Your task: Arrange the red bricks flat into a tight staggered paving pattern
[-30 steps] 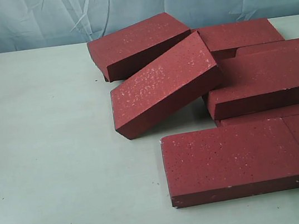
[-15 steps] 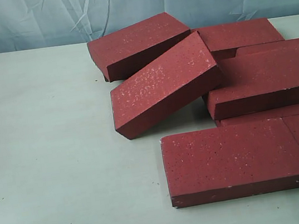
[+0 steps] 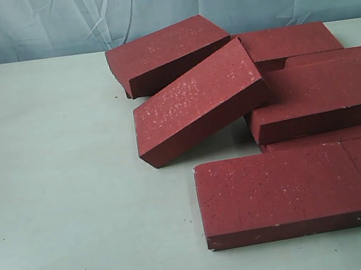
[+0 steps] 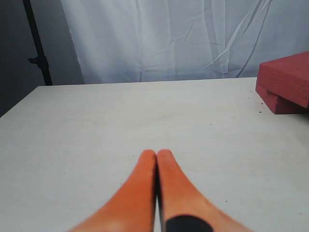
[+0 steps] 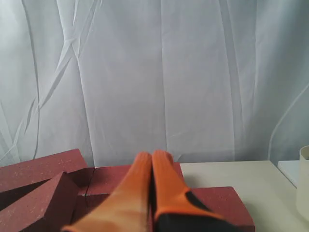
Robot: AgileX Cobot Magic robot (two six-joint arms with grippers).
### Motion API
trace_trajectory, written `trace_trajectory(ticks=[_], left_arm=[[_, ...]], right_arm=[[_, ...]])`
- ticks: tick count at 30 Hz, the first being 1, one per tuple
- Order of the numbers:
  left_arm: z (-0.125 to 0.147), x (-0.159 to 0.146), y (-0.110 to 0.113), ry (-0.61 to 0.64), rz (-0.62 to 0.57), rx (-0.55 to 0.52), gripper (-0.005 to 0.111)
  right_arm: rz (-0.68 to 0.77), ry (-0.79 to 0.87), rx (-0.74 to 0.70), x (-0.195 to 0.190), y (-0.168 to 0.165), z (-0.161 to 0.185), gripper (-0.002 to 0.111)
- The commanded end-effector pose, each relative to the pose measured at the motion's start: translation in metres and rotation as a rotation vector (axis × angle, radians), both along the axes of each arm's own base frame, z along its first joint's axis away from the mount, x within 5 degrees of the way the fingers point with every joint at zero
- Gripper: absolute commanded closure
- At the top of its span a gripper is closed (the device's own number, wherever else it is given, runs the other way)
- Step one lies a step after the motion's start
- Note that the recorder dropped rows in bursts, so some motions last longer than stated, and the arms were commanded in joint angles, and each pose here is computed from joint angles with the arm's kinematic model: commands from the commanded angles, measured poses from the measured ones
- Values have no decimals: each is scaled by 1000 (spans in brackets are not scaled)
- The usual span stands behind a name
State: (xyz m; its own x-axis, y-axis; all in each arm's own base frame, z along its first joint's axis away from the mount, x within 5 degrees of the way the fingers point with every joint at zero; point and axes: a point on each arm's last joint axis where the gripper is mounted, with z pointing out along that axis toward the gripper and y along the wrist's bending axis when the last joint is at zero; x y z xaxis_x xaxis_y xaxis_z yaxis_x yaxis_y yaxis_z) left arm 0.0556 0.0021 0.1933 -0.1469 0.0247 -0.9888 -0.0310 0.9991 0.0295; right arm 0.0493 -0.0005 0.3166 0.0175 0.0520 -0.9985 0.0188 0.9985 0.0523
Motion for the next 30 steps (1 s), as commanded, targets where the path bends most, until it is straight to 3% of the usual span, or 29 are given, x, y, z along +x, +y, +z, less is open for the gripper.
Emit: trace_trajectory(ticks=[1,15,30], left_arm=[[-1,0,0,-6,-1,-3,107],[-1,0,0,-6,-1,-3,107],[-1,0,0,-6,-1,-3,107]], right_arm=[[6,113,-7,10,0,20,109],[6,177,-7,25,0,25,109],[19,605,13,80,-1,15,109]])
